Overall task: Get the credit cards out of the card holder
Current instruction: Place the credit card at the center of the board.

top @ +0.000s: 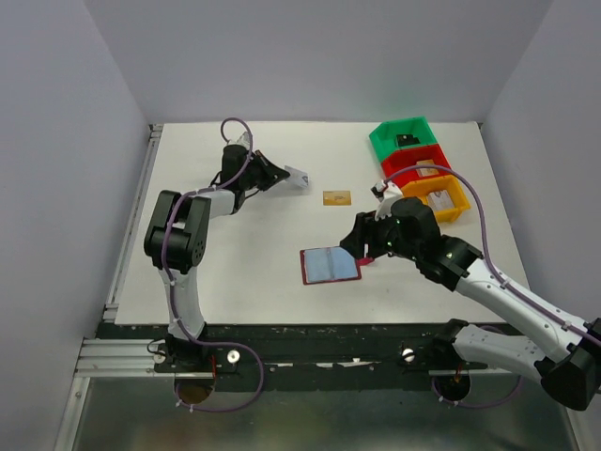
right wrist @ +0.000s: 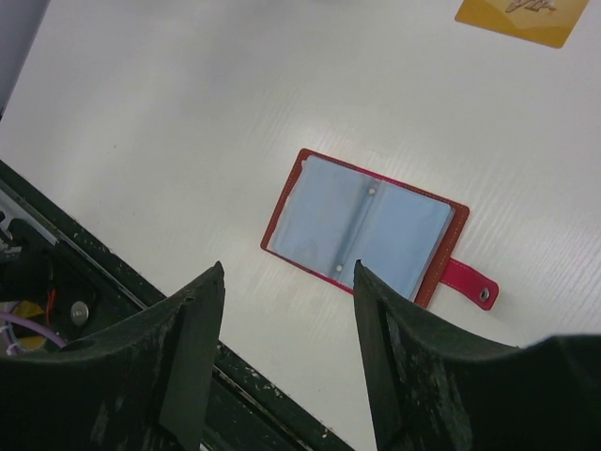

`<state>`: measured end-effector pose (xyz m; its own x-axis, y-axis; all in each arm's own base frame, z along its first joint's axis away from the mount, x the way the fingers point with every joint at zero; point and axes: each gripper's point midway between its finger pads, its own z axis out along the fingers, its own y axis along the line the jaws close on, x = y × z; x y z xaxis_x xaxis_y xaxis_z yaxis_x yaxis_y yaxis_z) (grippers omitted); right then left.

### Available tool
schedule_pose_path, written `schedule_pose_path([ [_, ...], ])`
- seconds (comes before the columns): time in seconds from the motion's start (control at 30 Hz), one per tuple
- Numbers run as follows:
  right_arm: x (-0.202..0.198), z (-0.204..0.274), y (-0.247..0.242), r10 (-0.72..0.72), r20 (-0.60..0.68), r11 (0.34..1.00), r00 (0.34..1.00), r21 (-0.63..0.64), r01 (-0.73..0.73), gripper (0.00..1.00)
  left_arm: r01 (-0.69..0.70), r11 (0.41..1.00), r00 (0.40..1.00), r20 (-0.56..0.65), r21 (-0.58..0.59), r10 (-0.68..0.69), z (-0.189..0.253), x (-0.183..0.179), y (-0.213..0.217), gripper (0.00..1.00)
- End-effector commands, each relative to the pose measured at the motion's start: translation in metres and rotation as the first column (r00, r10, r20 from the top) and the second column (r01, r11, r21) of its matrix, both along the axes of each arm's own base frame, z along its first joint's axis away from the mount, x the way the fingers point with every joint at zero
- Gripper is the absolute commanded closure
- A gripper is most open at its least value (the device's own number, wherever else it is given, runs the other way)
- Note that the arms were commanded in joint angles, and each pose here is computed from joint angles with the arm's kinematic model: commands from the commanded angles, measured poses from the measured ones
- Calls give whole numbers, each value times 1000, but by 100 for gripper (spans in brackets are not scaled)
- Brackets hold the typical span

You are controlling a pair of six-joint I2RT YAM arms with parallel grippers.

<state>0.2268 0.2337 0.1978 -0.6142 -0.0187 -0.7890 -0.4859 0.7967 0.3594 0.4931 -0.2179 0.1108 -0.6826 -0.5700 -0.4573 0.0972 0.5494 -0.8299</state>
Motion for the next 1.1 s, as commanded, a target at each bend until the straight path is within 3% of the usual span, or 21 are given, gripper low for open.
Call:
schedule_pose_path([
  [0.0,4,11,9,27,23,1000,999,13,-27,36,0,1000,999,-32,-2,0,-13,18,-2,100],
  [0.23,9,10,7,13,26,1000,1000,-8,-13,36,3,999,996,-87,40,1,-32,26,3,100],
  [0.67,10,5,8,9,2,1000,1000,-23,-9,36,51,999,988,-147,-1,-50,-51,24,-4,95],
  [1.07,10,1,6,9,-8,999,1000,-49,-9,36,79,997,991,-112,-4,-79,-39,24,-9,73],
])
